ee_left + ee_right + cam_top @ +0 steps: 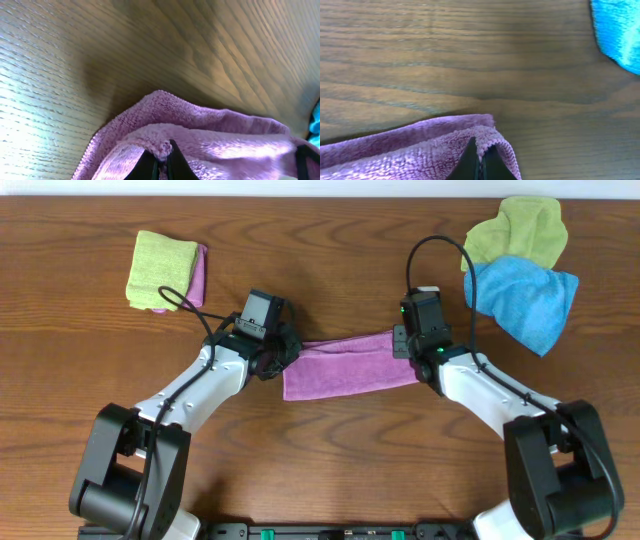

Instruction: Fold the cloth

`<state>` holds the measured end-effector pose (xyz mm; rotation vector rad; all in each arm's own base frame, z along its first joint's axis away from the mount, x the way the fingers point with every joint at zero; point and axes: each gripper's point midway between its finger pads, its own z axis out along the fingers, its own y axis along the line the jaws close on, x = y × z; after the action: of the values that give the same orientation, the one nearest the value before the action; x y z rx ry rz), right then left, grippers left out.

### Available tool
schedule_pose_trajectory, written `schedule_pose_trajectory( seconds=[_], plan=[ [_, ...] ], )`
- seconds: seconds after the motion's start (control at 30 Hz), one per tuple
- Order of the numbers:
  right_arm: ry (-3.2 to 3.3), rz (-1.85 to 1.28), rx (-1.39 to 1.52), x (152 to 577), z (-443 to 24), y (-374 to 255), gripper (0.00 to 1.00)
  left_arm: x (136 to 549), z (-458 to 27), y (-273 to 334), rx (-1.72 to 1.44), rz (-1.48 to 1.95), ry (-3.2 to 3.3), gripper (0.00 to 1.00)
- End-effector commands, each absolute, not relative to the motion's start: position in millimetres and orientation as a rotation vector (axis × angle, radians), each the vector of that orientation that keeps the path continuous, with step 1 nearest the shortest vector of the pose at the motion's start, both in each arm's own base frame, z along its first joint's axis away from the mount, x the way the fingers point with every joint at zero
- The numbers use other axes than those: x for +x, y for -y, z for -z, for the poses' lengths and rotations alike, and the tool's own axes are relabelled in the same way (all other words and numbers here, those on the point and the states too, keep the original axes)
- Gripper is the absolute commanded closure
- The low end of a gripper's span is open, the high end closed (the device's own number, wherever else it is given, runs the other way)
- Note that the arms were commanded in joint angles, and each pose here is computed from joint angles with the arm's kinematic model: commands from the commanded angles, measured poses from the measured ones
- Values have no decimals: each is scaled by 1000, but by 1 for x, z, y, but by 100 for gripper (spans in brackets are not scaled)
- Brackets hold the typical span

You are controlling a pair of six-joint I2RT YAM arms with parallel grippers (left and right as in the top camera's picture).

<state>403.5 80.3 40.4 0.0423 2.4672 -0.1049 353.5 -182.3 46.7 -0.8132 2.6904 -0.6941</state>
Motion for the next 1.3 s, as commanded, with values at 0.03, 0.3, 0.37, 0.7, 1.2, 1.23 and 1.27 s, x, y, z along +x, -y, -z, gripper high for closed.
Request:
schedule_pose_trajectory(
  seconds=[0.03, 0.3, 0.37, 0.7, 1.2, 1.23, 1.27],
  plan=[
    [-2459, 149, 75, 407, -40, -65, 99, 367, -48, 168, -794, 581, -2645, 94],
    [-2466, 148, 74, 407, -38, -65, 75, 367, -48, 165, -756, 553, -2647, 76],
    [-2472, 151, 73, 405, -37, -65, 68, 366, -47, 164, -735, 544, -2657, 67],
    [-2542, 183, 60, 388, -34, -60, 67, 350, -42, 160, -690, 497, -2735, 59],
    [-2427, 16, 173, 360, -124, -60, 33, 356, -114, 156, -675, 717, -2614, 94],
    [-2452, -18, 186, 356, -121, -61, 33, 357, -115, 159, -670, 731, -2611, 94],
    [-2477, -59, 207, 353, -117, -63, 30, 357, -114, 162, -672, 737, -2611, 94]
  ],
)
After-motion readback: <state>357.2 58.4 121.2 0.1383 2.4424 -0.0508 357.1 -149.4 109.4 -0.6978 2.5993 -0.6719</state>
